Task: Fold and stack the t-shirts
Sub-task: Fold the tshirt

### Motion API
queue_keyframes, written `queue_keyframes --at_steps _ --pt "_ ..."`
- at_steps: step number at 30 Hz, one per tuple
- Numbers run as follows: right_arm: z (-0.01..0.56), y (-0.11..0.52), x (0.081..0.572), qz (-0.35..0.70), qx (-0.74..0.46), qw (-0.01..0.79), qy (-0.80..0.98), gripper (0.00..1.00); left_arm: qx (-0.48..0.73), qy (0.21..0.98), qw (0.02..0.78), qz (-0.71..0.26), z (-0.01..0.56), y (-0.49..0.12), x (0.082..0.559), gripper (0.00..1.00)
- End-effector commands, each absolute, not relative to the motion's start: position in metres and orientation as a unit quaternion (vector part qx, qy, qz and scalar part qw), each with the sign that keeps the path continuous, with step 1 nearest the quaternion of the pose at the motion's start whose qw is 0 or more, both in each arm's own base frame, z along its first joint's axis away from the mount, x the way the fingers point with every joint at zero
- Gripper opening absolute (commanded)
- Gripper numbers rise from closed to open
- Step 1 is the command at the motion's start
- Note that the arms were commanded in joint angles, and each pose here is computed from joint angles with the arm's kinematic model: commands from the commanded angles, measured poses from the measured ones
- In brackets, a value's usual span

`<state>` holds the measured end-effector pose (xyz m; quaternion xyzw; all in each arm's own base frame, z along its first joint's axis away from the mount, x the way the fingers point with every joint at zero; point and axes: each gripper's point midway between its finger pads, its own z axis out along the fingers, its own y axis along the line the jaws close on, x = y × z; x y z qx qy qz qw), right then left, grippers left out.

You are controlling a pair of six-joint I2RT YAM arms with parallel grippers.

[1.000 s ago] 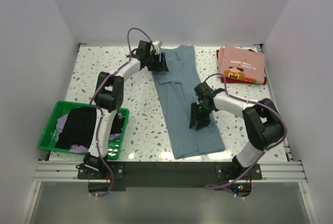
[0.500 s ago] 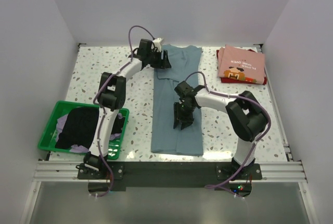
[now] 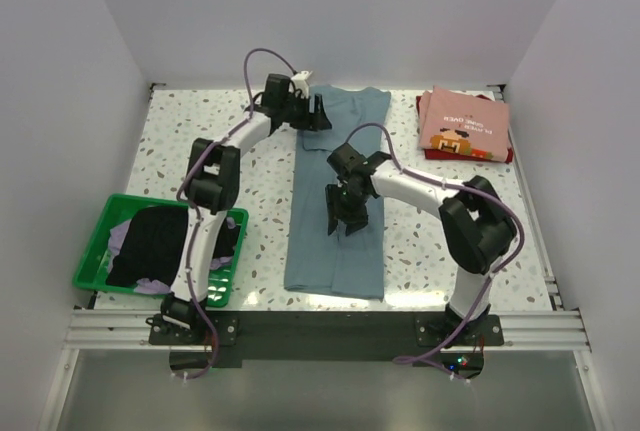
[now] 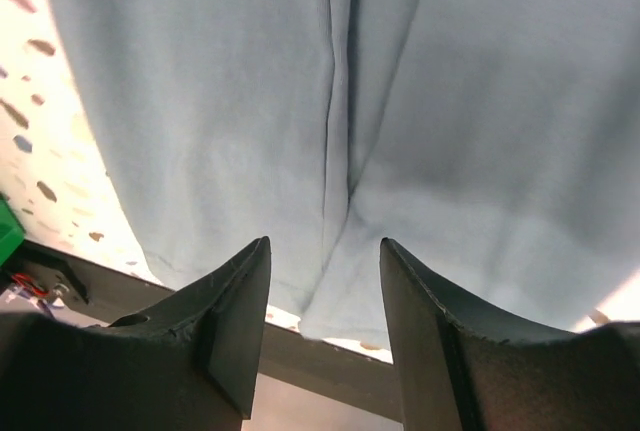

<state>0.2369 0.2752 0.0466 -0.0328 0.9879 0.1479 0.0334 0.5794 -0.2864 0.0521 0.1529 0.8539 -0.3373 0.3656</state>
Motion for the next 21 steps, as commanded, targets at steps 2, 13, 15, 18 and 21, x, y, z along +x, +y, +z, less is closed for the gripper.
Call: queue_keyframes --at_steps 2,13,15,18,21 --pt "0.096 0.253 0.231 0.132 -0.047 0.078 0.987 0.52 0.171 0.785 0.461 -0.376 0.195 -0.292 0.578 0.77" --pt "0.072 0.198 0.167 0.102 0.003 0.061 0.993 0.51 0.153 0.882 0.350 -0.275 0.164 -0.225 0.428 0.76" --pt "0.067 0.198 0.156 0.107 0.003 0.057 0.993 0.51 0.151 0.907 0.293 -0.262 0.128 -0.215 0.383 0.76" --pt "0.060 0.197 0.145 0.102 -0.002 0.051 0.993 0.51 0.160 0.923 0.236 -0.259 0.102 -0.206 0.325 0.76" --pt "0.053 0.192 0.133 0.088 -0.002 0.039 0.995 0.50 0.168 0.932 0.179 -0.265 0.083 -0.203 0.278 0.76"
